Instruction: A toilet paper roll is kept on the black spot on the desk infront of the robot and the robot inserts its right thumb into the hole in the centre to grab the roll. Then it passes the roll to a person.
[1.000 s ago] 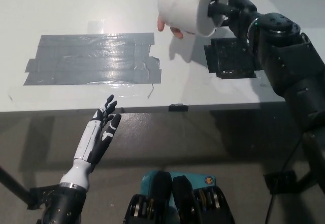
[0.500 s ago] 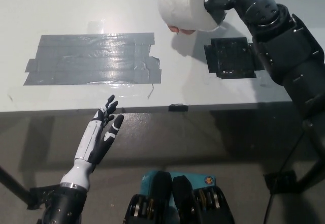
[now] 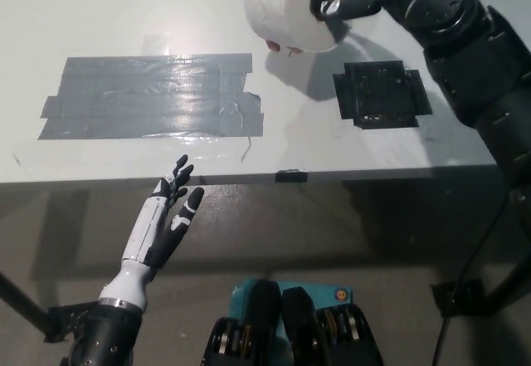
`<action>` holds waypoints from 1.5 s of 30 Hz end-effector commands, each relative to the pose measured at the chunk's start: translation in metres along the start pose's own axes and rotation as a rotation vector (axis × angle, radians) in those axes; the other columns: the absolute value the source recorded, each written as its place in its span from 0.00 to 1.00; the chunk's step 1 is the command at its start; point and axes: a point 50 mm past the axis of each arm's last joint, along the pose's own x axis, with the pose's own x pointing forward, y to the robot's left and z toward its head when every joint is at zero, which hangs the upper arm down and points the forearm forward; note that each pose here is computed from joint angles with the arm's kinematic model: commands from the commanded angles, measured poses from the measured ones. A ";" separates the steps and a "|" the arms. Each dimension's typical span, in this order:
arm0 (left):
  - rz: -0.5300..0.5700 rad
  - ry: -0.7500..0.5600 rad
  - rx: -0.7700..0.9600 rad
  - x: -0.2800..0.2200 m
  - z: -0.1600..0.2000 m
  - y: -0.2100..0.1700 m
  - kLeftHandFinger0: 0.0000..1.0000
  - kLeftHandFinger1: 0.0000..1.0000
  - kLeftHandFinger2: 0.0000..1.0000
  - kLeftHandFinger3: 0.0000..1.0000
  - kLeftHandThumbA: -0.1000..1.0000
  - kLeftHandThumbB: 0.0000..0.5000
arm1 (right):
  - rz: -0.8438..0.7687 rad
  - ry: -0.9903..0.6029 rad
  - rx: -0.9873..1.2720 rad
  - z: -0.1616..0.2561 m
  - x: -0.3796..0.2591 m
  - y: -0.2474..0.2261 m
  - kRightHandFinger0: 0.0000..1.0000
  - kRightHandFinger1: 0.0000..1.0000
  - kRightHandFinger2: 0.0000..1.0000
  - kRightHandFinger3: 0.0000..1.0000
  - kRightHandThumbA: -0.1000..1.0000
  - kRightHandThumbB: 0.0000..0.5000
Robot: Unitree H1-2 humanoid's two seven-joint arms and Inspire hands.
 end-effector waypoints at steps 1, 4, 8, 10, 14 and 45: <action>-0.015 -0.044 -0.001 0.005 0.012 0.002 1.00 1.00 1.00 1.00 0.90 0.27 | -0.084 -0.072 0.006 0.026 -0.009 -0.041 1.00 1.00 1.00 1.00 0.75 1.00; -0.016 -0.043 0.002 0.005 0.011 0.002 1.00 1.00 1.00 1.00 0.90 0.27 | -0.136 -0.110 0.062 0.026 -0.015 -0.054 1.00 1.00 1.00 1.00 0.72 1.00; -0.016 -0.044 0.001 0.005 0.010 0.002 1.00 1.00 1.00 1.00 0.89 0.27 | -0.240 -0.148 0.118 0.027 -0.027 -0.083 1.00 1.00 1.00 1.00 0.77 1.00; -0.018 -0.046 0.007 0.005 0.010 0.002 1.00 1.00 1.00 1.00 0.90 0.26 | -0.299 -0.182 0.130 0.027 -0.036 -0.098 1.00 1.00 1.00 1.00 0.83 1.00; -0.019 -0.043 0.005 0.003 0.009 0.000 1.00 1.00 1.00 1.00 0.91 0.26 | -0.314 -0.250 0.193 0.024 -0.067 -0.112 1.00 1.00 1.00 1.00 0.89 1.00; -0.031 0.075 -0.039 -0.049 -0.026 -0.018 1.00 1.00 1.00 1.00 0.88 0.21 | -0.005 -0.483 0.598 -0.124 -0.295 0.129 1.00 1.00 1.00 1.00 0.82 0.63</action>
